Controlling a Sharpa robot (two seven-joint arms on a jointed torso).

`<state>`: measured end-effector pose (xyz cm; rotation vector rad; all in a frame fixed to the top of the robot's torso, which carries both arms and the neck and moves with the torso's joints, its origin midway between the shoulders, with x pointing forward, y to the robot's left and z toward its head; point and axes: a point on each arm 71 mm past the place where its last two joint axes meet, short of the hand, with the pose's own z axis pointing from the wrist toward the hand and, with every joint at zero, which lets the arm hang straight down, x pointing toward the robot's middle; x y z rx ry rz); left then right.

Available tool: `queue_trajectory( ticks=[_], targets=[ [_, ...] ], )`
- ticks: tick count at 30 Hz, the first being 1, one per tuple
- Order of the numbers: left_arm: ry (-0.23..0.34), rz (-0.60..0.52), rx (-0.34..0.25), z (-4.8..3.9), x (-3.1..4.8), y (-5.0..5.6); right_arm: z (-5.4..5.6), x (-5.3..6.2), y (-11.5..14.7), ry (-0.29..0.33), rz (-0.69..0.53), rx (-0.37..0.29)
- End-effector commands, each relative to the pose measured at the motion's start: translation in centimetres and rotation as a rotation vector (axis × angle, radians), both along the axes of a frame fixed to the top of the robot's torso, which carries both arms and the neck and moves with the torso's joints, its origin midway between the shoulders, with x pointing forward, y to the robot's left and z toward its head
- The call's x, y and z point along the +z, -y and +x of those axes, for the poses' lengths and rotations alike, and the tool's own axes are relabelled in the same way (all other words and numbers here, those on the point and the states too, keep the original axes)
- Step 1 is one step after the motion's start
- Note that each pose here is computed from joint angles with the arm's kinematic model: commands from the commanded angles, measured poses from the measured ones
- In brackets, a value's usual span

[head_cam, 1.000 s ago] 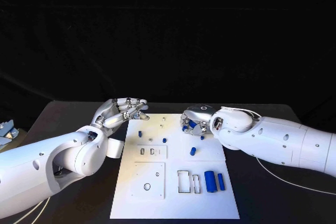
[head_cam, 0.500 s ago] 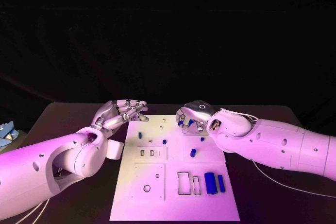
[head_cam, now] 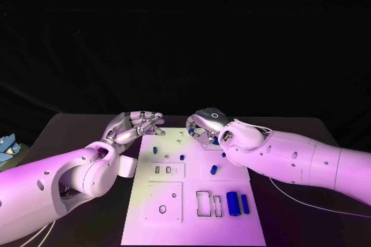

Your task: Assemble the parts on the task board

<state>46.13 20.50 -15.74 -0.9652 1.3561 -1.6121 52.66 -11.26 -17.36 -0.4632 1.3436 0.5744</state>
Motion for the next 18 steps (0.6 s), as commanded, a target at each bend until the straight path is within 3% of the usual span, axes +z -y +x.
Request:
queue_trajectory(
  ticks=[1,18],
  targets=[
    [0.005,-0.015,-0.025,-0.13,0.34,0.4,0.15,0.01,-0.52,0.027,0.023,-0.004],
    [0.015,-0.022,-0.029,-0.17,0.88,0.52,0.71,-0.84,-1.44,0.024,0.026,-0.013]
  ],
)
